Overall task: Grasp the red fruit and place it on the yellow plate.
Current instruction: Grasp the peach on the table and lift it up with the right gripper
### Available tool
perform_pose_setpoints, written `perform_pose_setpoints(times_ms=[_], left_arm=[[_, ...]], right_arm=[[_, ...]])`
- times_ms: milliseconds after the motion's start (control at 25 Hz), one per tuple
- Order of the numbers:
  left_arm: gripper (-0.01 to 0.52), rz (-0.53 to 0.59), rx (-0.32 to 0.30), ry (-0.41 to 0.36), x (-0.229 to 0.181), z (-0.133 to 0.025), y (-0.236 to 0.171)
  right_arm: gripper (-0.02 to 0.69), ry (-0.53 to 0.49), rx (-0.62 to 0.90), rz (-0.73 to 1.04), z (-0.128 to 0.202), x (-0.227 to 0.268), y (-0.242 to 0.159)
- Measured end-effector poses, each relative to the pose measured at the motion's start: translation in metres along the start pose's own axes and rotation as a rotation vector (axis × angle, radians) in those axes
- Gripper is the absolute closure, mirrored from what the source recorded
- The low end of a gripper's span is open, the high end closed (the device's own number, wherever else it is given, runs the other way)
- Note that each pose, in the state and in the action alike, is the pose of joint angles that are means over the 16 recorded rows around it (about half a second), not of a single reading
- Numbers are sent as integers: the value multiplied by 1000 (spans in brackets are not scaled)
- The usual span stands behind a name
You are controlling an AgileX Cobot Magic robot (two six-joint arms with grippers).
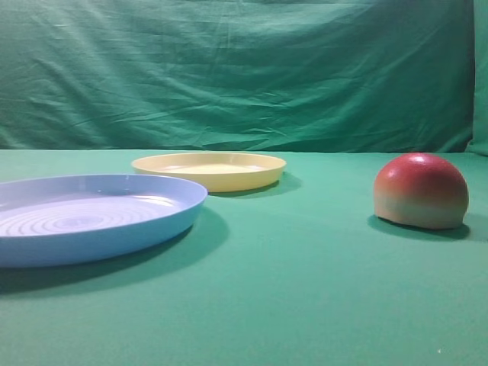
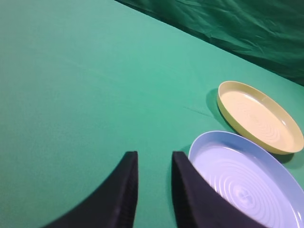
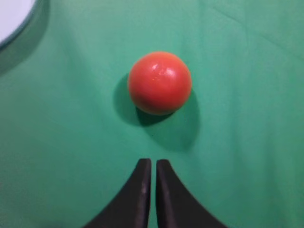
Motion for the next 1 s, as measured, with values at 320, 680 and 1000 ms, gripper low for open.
perform_pose_setpoints(times_ms=[320, 680, 1000], left_arm=[[357, 0, 0, 0, 0, 0, 0], [357, 0, 0, 0, 0, 0, 0], [357, 0, 0, 0, 0, 0, 0]], right_arm=[[402, -24, 33, 67, 10, -40, 20], [71, -75, -1, 105, 0, -79, 28], [38, -110, -16, 116, -7, -109, 30]])
Point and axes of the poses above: a point on each arm's last joint axis where the gripper is mounted, x pointing back along that axis away from the gripper, z along the wrist's bending axis when the last joint is at zero, y = z × x, the point moved 8 cm from there along -x, pointing out along that axis toward the gripper, and after that the axes turned 10 degrees about x, right-handed, at the moved point
